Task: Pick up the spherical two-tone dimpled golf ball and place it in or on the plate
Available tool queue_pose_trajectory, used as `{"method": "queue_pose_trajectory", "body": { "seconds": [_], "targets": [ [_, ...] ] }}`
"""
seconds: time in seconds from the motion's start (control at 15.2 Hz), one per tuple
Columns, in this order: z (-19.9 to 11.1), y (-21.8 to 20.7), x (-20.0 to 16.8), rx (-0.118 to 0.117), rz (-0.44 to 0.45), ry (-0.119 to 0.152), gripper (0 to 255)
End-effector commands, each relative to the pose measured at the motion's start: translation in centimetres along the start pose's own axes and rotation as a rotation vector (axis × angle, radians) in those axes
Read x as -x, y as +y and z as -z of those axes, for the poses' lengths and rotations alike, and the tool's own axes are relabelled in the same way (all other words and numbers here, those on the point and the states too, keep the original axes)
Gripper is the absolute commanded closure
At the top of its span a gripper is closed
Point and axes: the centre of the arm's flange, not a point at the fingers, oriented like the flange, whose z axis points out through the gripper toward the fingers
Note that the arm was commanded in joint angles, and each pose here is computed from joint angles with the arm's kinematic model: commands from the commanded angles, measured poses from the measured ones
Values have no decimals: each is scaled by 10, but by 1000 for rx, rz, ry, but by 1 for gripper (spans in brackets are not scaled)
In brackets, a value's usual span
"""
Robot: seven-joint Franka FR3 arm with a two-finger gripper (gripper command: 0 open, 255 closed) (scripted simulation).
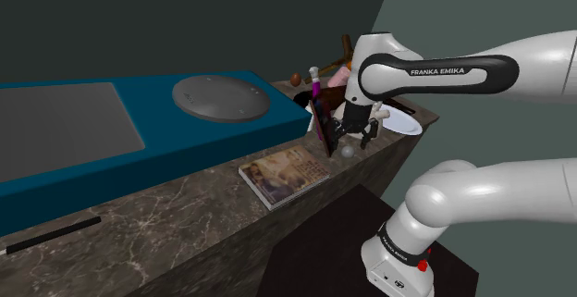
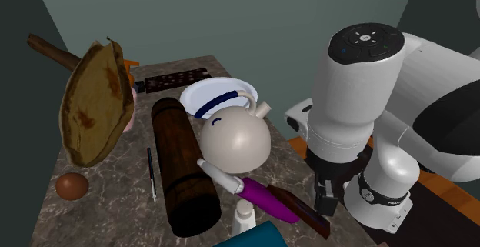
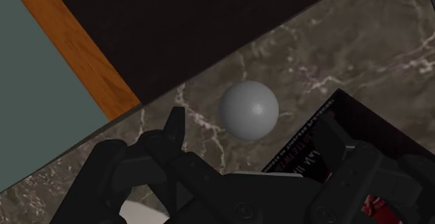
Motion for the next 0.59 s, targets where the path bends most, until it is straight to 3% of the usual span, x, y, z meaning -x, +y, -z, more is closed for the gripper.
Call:
{"method": "queue_pose_trajectory", "body": {
  "seconds": [0.0, 0.46, 0.53],
  "targets": [
    [-9, 0, -1, 2, 0, -3, 0],
    [-9, 0, -1, 2, 0, -3, 0],
    [-10, 0, -1, 2, 0, -3, 255]
  ]
}}
